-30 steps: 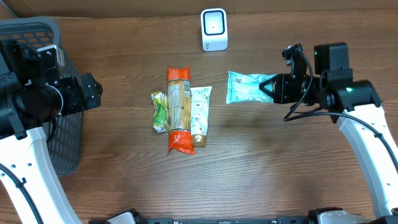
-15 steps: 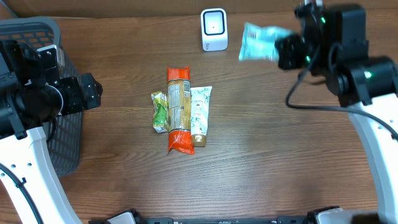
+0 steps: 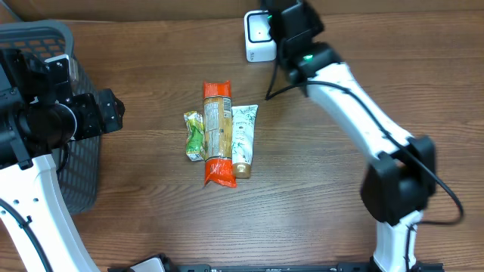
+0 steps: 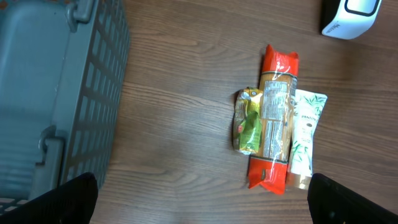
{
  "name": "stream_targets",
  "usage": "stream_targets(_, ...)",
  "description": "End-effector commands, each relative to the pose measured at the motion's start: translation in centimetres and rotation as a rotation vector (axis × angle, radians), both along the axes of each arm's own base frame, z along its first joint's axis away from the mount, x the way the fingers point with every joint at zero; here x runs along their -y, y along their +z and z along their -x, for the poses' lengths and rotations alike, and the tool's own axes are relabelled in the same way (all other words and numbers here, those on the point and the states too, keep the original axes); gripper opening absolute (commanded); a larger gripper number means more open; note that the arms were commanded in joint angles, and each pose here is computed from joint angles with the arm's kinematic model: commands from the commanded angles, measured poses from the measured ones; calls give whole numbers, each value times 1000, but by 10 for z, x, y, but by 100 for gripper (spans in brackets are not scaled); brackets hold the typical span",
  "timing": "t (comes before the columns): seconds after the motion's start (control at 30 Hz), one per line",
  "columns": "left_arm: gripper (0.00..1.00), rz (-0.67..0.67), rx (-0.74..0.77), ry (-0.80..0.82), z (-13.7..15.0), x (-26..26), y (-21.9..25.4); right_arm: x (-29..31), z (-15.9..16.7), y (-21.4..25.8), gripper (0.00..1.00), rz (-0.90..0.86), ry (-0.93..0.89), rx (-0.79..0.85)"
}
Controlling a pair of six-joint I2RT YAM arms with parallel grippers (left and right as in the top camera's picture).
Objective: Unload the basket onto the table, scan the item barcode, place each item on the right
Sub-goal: 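Lift the tissue pack and carry it up toward the white scanner, then hold the tissue pack barcode in front of the scanner window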
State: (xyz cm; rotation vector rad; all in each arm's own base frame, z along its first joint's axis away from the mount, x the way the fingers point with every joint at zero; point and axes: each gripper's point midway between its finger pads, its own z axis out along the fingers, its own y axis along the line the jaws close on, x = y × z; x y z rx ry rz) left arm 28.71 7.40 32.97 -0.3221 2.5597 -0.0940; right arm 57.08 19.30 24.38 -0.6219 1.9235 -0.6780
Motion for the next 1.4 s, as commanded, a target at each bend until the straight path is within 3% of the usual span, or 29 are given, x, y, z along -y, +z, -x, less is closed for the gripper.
stream_targets(0.0,99,-3,3,-17,-1,0,1,8,-13,11,4,316,12,31)
stream_targets(0.33,100,-2,0,-17,-2,0,0,-22,-51,-28,4,612,158,93)
stream_targets(0.7,99,-2,0,-17,-2,0,0,-56,-51,-33,4,582,278,142)
stream_targets(1.37,100,-2,0,-17,-2,0,0,-67,-57,-65,4,581,331,125)
